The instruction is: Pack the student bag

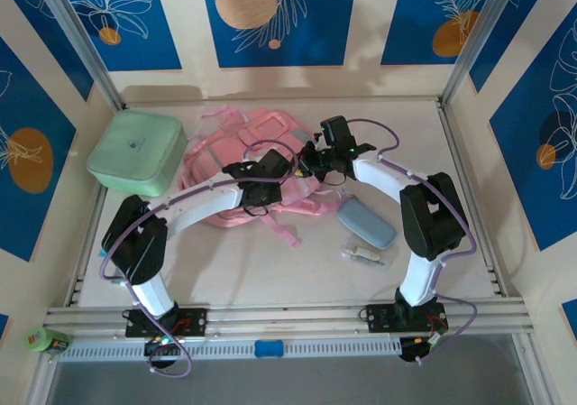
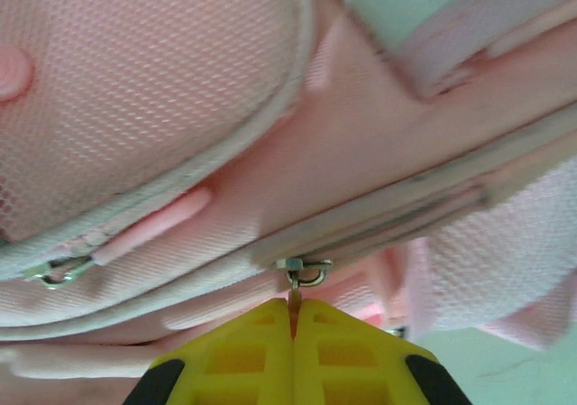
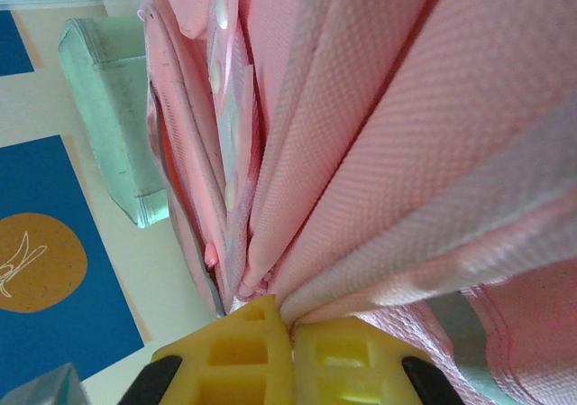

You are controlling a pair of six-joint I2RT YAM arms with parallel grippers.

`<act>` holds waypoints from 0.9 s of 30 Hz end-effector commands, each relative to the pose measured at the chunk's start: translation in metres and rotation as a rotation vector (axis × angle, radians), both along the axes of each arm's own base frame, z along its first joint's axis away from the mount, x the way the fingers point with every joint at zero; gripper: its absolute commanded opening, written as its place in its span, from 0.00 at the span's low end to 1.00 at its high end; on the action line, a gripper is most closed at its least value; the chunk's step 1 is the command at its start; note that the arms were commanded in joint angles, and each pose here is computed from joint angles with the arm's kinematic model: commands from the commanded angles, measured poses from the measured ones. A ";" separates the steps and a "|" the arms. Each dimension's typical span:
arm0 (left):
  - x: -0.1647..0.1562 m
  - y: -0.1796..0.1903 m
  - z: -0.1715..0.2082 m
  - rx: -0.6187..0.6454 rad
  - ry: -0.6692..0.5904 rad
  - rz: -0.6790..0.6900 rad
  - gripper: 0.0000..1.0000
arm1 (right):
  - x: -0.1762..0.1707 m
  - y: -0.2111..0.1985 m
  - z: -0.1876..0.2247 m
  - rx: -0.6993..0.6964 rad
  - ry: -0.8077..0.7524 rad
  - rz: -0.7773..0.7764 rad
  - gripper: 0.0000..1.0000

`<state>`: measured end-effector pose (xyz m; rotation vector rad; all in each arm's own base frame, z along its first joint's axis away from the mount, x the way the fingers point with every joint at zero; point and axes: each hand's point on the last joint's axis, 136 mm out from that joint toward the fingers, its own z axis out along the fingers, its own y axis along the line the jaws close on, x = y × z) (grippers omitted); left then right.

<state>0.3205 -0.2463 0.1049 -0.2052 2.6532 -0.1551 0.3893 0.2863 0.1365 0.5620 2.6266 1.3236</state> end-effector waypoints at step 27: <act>0.008 0.025 -0.008 0.014 -0.074 -0.067 0.00 | 0.014 0.003 0.016 -0.012 -0.087 0.064 0.00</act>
